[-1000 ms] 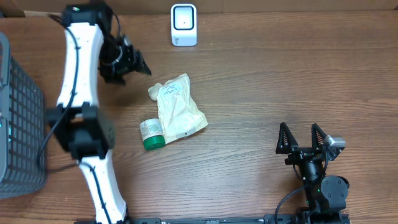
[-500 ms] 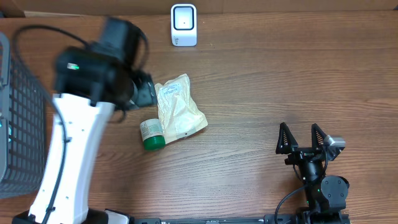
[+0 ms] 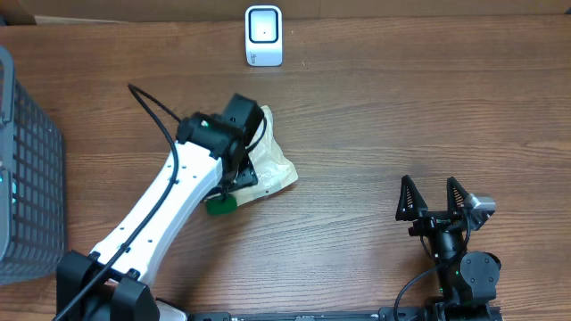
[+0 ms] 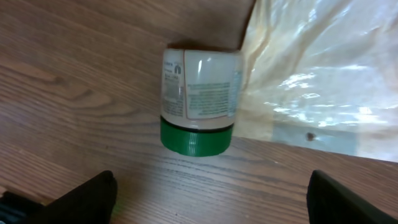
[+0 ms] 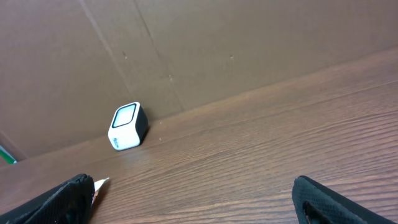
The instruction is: Scan the item barcode
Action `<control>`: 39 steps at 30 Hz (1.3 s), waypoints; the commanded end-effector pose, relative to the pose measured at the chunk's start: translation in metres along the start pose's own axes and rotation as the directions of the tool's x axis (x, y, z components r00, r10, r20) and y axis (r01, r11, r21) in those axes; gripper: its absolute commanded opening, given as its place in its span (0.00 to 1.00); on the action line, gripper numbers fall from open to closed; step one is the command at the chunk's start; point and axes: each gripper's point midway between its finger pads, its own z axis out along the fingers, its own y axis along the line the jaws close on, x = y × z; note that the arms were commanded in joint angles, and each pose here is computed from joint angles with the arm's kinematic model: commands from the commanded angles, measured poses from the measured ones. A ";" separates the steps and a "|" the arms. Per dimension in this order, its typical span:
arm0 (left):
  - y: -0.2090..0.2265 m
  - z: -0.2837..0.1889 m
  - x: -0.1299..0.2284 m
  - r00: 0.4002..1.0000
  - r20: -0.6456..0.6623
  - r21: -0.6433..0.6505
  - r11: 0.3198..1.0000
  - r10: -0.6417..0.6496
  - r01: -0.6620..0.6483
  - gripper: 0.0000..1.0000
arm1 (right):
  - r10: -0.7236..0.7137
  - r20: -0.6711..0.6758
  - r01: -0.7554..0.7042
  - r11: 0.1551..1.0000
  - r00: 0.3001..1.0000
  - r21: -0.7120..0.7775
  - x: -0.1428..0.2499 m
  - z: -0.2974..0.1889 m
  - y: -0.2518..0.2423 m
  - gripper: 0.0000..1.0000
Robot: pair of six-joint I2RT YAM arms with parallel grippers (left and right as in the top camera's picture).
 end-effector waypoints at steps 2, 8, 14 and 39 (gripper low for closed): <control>0.008 0.025 0.009 1.000 -0.006 -0.028 0.999 -0.028 0.028 0.86 | -0.004 0.002 0.004 1.000 1.000 -0.009 0.002 0.000 0.001 1.00; 0.017 0.055 0.016 0.998 -0.017 -0.040 0.998 -0.053 0.053 0.86 | -0.004 0.002 0.004 1.000 1.000 -0.009 0.002 0.000 0.001 1.00; 0.017 0.072 0.011 0.997 0.003 -0.011 0.997 -0.071 0.071 0.78 | -0.004 0.001 0.004 1.000 1.000 -0.008 0.002 0.000 0.001 1.00; 0.002 0.098 0.025 1.000 -0.020 0.086 0.996 -0.020 0.022 0.45 | -0.004 0.002 0.004 1.000 1.000 -0.008 0.002 0.000 0.001 1.00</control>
